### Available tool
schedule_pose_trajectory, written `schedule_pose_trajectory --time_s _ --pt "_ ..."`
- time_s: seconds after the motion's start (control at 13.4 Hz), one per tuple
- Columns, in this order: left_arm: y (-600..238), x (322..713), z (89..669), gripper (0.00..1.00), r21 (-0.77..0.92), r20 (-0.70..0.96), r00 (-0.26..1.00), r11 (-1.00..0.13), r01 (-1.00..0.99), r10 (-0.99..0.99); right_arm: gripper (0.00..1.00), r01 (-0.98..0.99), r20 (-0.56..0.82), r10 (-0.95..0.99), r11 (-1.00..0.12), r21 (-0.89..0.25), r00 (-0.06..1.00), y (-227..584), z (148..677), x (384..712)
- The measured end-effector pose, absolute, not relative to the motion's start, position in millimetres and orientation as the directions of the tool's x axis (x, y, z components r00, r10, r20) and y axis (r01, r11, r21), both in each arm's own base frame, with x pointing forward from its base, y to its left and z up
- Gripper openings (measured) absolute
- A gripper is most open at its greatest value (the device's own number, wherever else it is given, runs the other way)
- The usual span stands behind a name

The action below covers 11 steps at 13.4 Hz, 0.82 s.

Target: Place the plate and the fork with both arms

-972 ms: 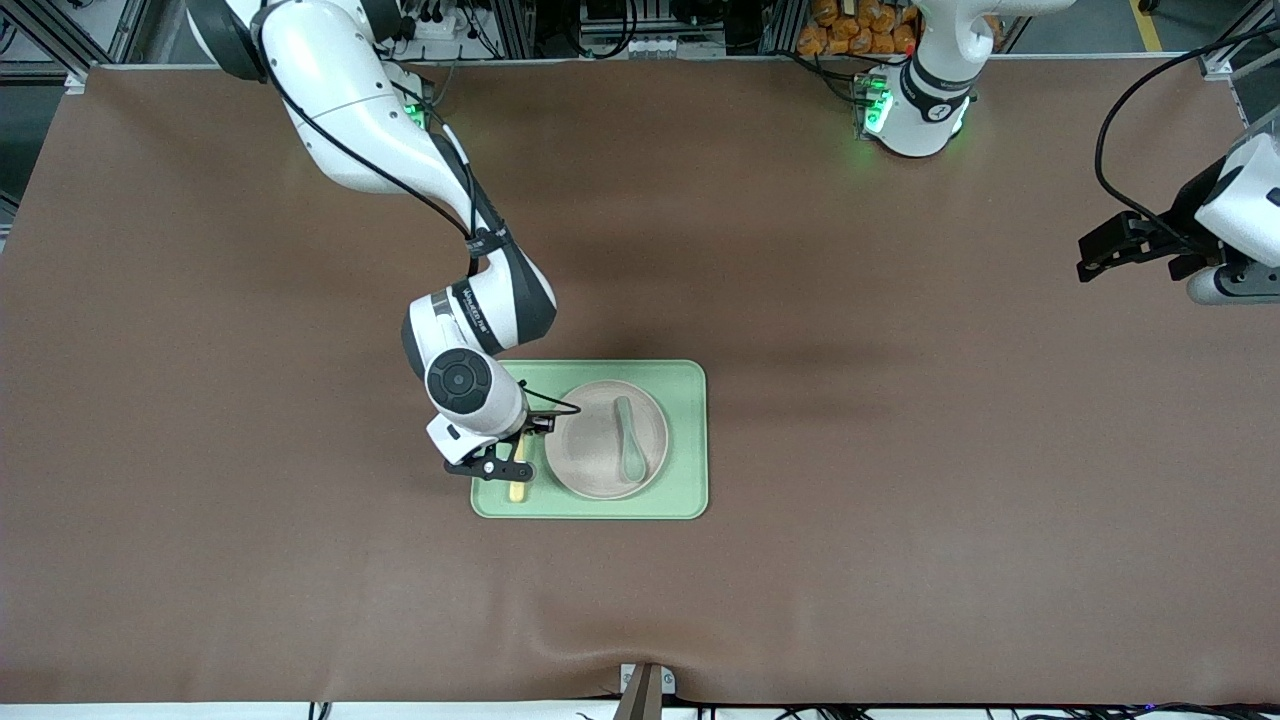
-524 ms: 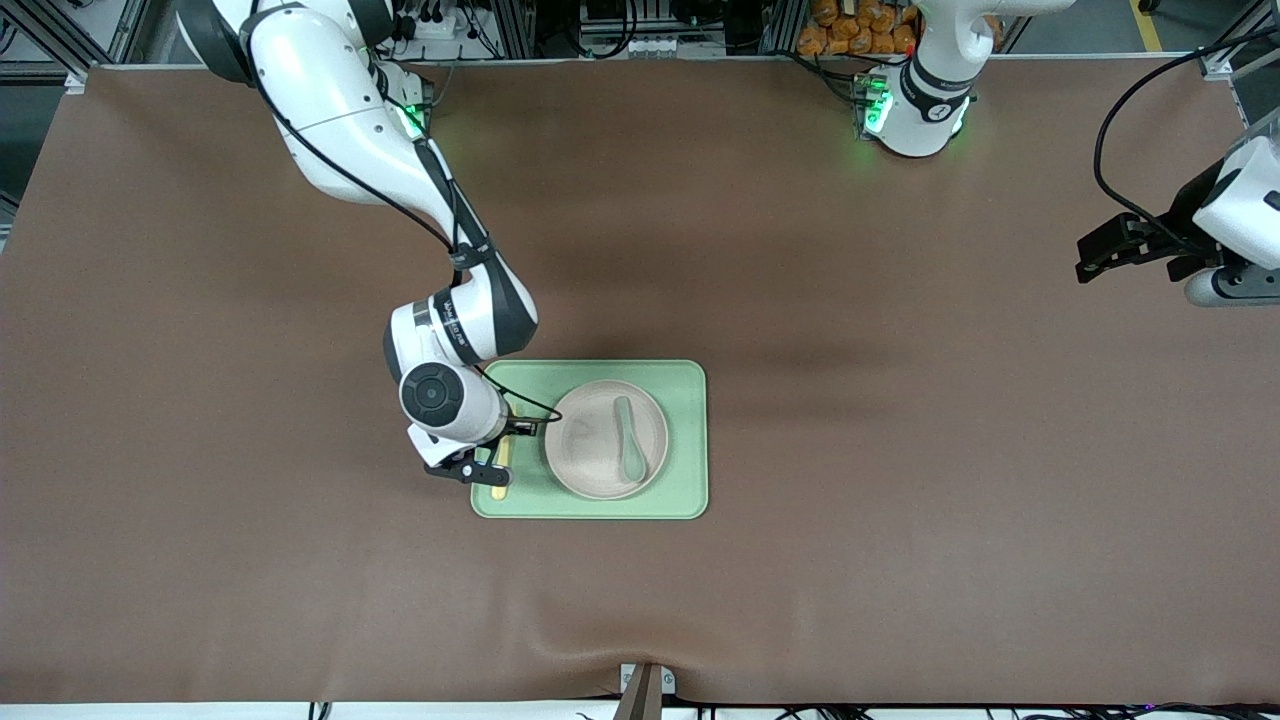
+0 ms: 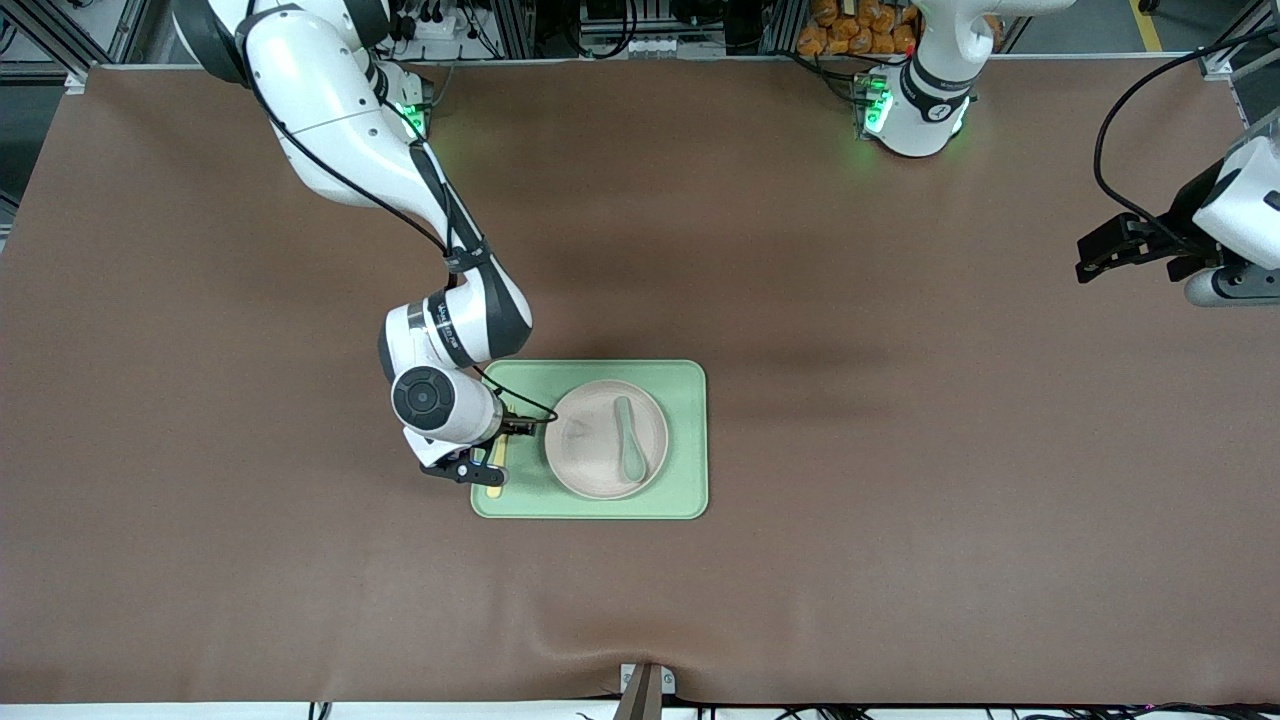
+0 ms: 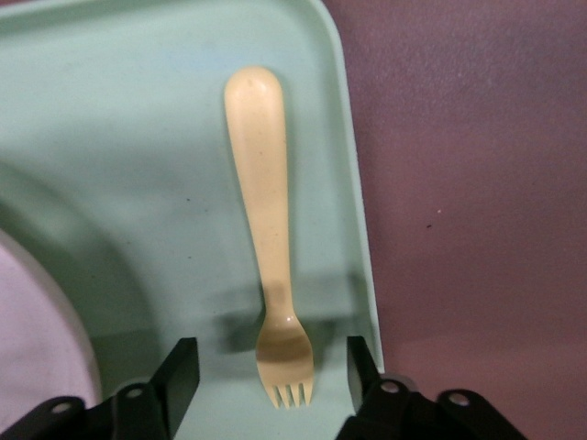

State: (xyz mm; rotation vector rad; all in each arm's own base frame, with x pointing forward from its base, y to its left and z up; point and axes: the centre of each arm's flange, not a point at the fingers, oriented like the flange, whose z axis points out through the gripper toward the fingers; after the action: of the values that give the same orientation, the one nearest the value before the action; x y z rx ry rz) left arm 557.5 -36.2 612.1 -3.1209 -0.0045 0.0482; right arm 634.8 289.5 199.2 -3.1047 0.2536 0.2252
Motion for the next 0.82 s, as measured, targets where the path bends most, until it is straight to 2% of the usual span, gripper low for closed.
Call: schedule_pose_trajectory --time_s 0.15,0.45,0.67,0.82 --pt "-36 558 612 1.00 -0.020 -0.031 1.000 -1.000 0.003 0.003 1.00 -0.124 -0.143 -0.120 -0.992 -0.022 0.982 269 229 644" --pt "-36 558 612 1.00 -0.020 -0.032 0.999 -1.000 0.003 0.003 1.00 -0.035 -0.120 -0.025 -0.996 -0.084 0.992 155 304 662" --pt "-36 558 611 1.00 -0.020 -0.032 0.999 -1.000 0.003 0.003 1.00 -0.009 -0.144 0.010 -0.991 -0.130 0.990 25 336 647" --pt "-36 558 611 1.00 -0.020 -0.033 0.999 -1.000 0.003 0.003 1.00 -0.003 -0.169 0.021 -0.990 -0.138 0.985 -32 365 632"
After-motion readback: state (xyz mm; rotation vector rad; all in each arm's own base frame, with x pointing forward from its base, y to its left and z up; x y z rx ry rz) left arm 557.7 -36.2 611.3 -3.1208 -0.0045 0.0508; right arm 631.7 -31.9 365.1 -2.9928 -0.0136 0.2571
